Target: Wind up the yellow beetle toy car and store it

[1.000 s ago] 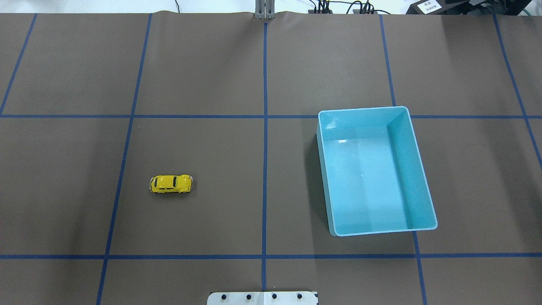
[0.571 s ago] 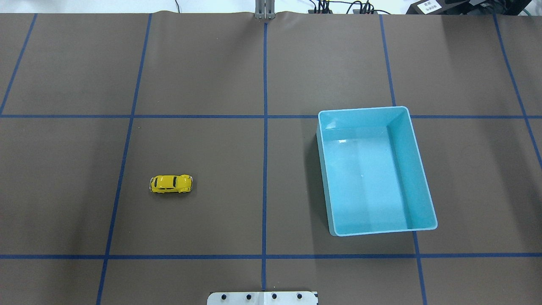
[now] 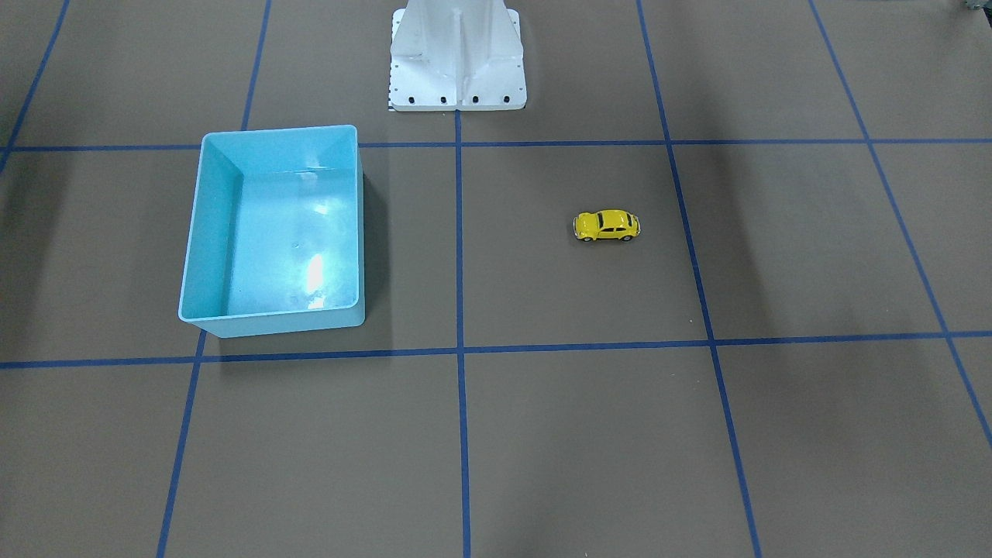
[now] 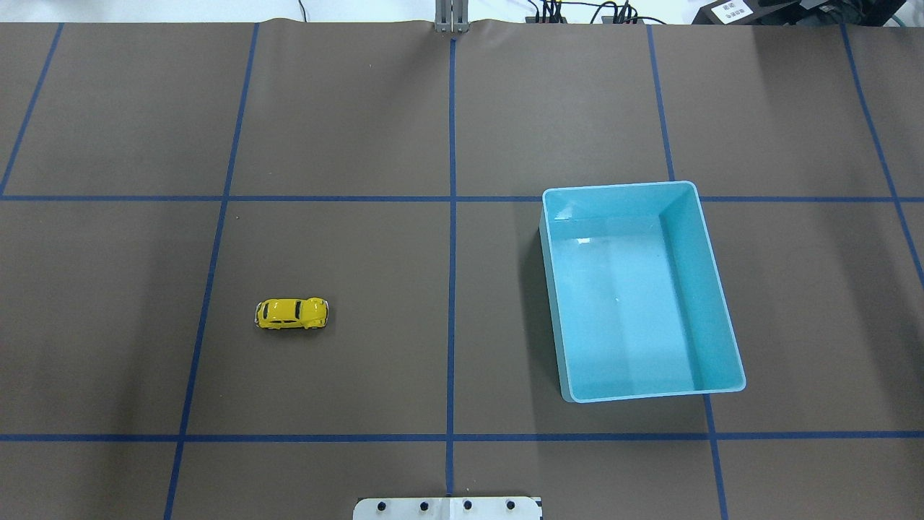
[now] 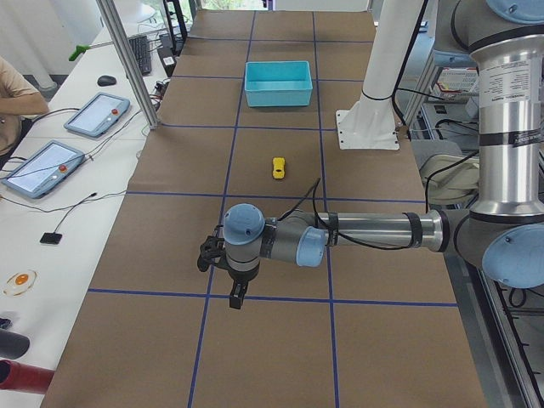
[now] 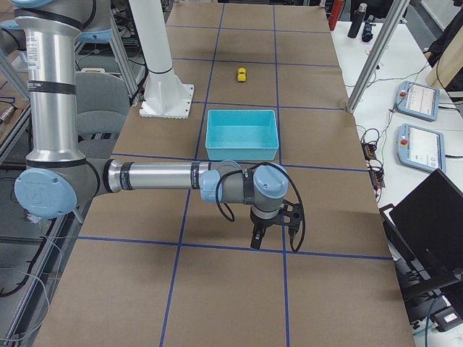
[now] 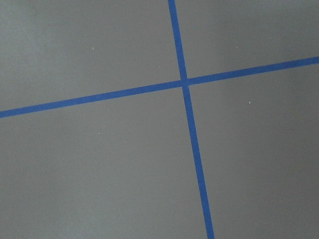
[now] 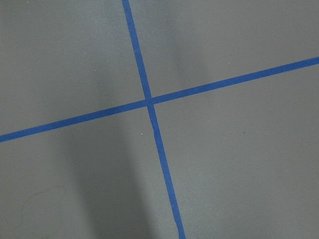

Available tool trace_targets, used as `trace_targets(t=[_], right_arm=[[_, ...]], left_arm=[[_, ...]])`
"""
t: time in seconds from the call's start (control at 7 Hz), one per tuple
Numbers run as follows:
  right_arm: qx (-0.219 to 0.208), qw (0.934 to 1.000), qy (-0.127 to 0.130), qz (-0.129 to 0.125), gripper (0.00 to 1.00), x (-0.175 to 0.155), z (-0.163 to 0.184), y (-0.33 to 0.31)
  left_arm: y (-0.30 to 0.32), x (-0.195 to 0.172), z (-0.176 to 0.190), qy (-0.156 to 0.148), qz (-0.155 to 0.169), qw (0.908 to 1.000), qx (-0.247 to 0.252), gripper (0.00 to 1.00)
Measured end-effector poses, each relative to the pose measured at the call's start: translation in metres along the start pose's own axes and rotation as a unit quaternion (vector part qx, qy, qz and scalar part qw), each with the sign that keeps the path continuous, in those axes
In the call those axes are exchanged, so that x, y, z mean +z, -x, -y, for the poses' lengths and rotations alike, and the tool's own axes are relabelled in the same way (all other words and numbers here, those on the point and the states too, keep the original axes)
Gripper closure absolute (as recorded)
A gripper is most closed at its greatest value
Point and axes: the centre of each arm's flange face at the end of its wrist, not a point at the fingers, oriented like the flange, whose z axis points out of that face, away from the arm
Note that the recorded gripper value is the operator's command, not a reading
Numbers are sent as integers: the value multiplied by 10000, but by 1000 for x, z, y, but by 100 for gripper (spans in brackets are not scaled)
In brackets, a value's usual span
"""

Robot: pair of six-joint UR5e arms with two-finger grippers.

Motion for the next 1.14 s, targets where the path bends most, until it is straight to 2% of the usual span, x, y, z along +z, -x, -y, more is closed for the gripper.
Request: trace_targets(t=[0.57,0.86,1.14], right_arm=[[-5,10000,3,6,0,0,0,0],[-6,10000,3,7,0,0,0,0],[-5,10000,3,7,0,0,0,0]], left_arm=[[-47,4,36,91,1,9988,479,0],[-107,-9,87,333,-55,9970,698,0],[-183,-24,141,493,58,9927,1095,0]])
